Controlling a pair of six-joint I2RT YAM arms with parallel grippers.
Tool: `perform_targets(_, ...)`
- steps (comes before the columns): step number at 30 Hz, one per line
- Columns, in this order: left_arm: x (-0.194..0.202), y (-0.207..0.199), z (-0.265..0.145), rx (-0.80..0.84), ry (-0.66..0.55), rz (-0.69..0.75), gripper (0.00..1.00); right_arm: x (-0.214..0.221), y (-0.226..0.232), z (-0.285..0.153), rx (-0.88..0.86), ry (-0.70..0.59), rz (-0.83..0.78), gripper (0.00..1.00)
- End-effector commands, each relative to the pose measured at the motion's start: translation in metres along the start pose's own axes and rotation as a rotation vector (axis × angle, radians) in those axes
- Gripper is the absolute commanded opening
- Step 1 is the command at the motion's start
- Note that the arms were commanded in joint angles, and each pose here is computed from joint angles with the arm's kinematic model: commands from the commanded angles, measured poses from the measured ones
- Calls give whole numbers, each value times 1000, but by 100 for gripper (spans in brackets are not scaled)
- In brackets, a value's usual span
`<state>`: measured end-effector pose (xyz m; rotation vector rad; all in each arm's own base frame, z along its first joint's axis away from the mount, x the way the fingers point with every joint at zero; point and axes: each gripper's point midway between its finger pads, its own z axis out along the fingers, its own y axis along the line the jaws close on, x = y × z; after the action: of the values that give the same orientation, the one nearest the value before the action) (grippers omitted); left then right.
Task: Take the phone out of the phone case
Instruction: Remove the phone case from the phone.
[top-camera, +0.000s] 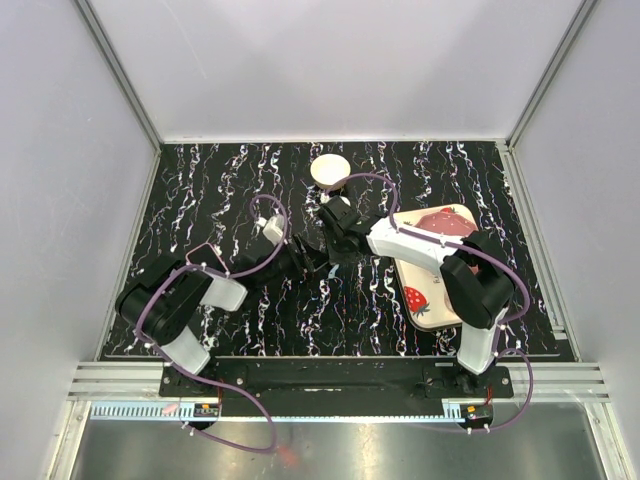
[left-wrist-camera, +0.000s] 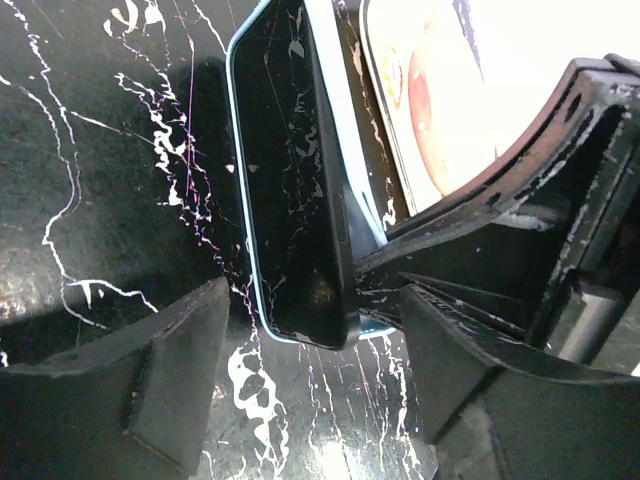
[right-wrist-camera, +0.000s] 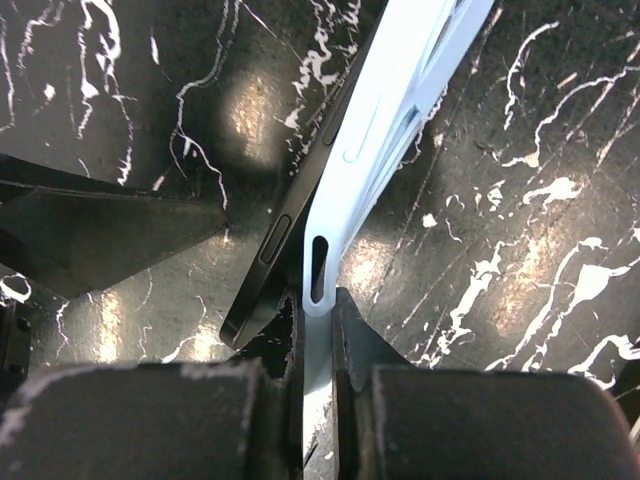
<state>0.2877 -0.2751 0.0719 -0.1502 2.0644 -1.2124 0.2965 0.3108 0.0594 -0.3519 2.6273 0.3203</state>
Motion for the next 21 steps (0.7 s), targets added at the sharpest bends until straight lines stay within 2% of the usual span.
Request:
perform_targets(1, -18, -21, 22, 29, -16, 104, 67, 15, 13, 14, -85, 55, 19, 0)
perform_targets(2, -14, -15, 24, 0, 5, 99, 61, 15, 12, 15, -82, 55, 20, 0)
perform_targets(5, -16, -8, 26, -45, -1, 103, 60, 15, 15, 11, -107, 60, 24, 0)
perform_targets(7, -18, -4, 28, -75, -4, 127, 59, 13, 14, 8, -110, 55, 29, 0)
perform_targets(11, -5, 7, 31, -167, 67, 175, 58, 10, 12, 5, -112, 46, 33, 0)
perform_targets(16, -6, 2, 29, -189, 52, 202, 59, 8, 16, 3, -125, 41, 38, 0)
perform_targets(21, 1, 3, 24, -229, 95, 230, 60, 2, 26, 0, -171, 34, 42, 0)
